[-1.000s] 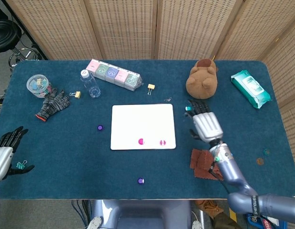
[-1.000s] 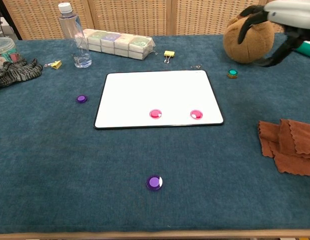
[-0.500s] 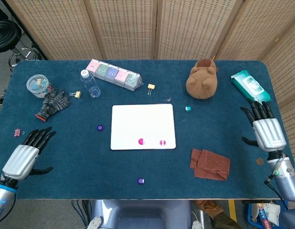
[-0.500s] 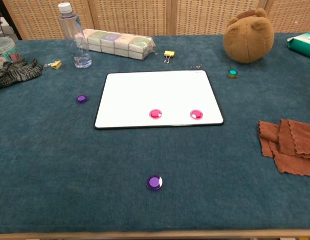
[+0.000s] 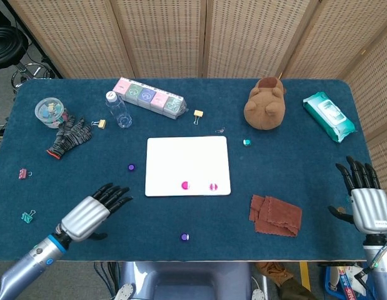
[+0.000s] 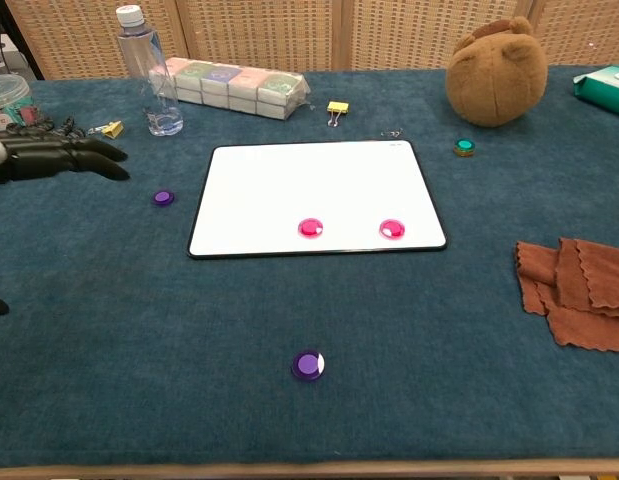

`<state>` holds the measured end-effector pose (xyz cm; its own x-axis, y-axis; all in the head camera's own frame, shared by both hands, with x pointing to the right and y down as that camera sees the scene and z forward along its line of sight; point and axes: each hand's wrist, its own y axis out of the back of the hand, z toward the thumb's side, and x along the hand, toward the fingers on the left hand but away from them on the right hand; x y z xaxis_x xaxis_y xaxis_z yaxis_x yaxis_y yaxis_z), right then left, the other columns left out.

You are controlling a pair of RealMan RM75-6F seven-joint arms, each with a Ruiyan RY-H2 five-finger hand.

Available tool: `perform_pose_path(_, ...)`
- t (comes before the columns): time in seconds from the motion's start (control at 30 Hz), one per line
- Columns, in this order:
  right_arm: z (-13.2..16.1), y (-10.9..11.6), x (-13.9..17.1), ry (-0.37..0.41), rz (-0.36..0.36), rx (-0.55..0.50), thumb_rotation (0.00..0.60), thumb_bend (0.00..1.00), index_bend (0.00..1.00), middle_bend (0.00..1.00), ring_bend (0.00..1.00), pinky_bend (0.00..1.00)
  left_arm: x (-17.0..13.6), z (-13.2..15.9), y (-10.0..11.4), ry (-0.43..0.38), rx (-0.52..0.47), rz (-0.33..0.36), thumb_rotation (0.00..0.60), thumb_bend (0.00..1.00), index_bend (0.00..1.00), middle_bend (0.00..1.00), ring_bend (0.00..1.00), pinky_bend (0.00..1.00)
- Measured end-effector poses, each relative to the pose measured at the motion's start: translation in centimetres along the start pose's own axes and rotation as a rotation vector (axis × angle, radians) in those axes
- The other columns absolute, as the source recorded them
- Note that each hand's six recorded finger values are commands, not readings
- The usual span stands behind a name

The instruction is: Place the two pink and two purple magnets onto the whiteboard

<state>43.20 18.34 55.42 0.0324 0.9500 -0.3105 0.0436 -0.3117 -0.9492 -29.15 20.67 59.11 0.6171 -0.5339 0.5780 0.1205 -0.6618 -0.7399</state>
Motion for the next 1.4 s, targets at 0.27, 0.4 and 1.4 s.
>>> perform_pose_path(0.27,-0.3,-0.1,1.7,-0.027,-0.006,-0.055,0.6,0.0,0.1,0.0,0.0,0.0,4.0,4.5,-0.7,-0.156,0.058,-0.065,0.6,0.1,0.22,0.0,0.0,0.0)
perform_pose_path(0.4,-0.5,-0.2,1.9,-0.03,-0.009,-0.06,0.6,0.0,0.1,0.0,0.0,0.0,5.1,5.6,-0.6,-0.191,0.102,-0.061,0.6,0.12,0.24,0.0,0.0,0.0)
perform_pose_path(1.4,-1.2,-0.1,1.8,-0.042,-0.002,-0.084,0.6,0.0,0.11,0.0,0.0,0.0,13.1,13.6,-3.2,-0.321,0.214,-0.161,0.6,0.23,0.34,0.0,0.0,0.0)
